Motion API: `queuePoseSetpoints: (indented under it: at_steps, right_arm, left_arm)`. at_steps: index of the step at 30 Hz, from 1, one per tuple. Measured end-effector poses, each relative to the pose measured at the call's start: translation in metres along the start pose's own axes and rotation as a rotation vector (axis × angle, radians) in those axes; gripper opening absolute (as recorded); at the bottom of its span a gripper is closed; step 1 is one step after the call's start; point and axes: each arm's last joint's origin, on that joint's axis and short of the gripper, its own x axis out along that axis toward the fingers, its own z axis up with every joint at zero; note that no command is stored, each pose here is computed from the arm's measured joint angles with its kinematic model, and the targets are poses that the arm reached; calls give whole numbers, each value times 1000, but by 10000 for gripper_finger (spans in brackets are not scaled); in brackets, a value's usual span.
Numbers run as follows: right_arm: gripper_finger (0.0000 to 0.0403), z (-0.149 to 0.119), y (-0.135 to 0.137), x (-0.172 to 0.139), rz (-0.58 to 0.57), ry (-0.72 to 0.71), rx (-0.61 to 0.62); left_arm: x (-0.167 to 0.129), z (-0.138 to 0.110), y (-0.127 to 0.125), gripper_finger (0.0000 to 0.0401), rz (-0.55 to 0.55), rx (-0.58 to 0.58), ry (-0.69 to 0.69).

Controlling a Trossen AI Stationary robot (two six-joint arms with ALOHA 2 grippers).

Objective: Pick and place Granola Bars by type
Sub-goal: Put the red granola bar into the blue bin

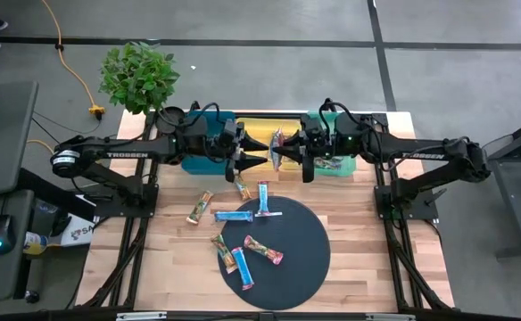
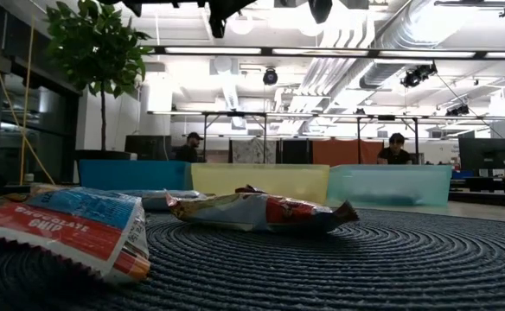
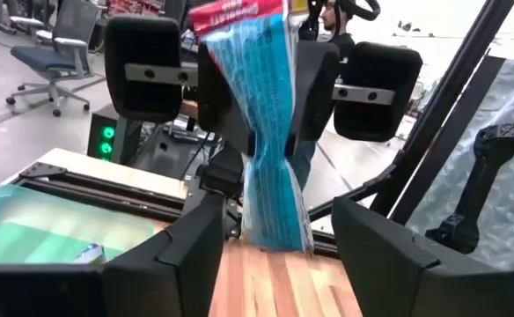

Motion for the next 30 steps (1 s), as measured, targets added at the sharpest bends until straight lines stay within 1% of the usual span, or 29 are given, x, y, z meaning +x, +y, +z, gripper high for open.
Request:
queuePoseSetpoints:
  at_steps: [5, 12, 20, 24, 30]
  right_arm:
    - [32, 2, -4, -1, 4, -13, -12]
    - [32, 4, -3, -1, 22, -29, -21]
    - [32, 4, -3, -1, 23, -29, -21]
    - [32, 4, -3, -1, 23, -29, -26]
    - [32, 4, -3, -1, 23, -31, -28]
  left_arm:
    - [7, -6, 3, 223, 0, -31, 9]
    - [22, -15, 12, 224, -5, -56, -48]
    - [24, -15, 13, 223, 0, -63, -60]
    - [24, -12, 10, 222, -49, -77, -85]
    - [23, -11, 10, 222, -50, -77, -93]
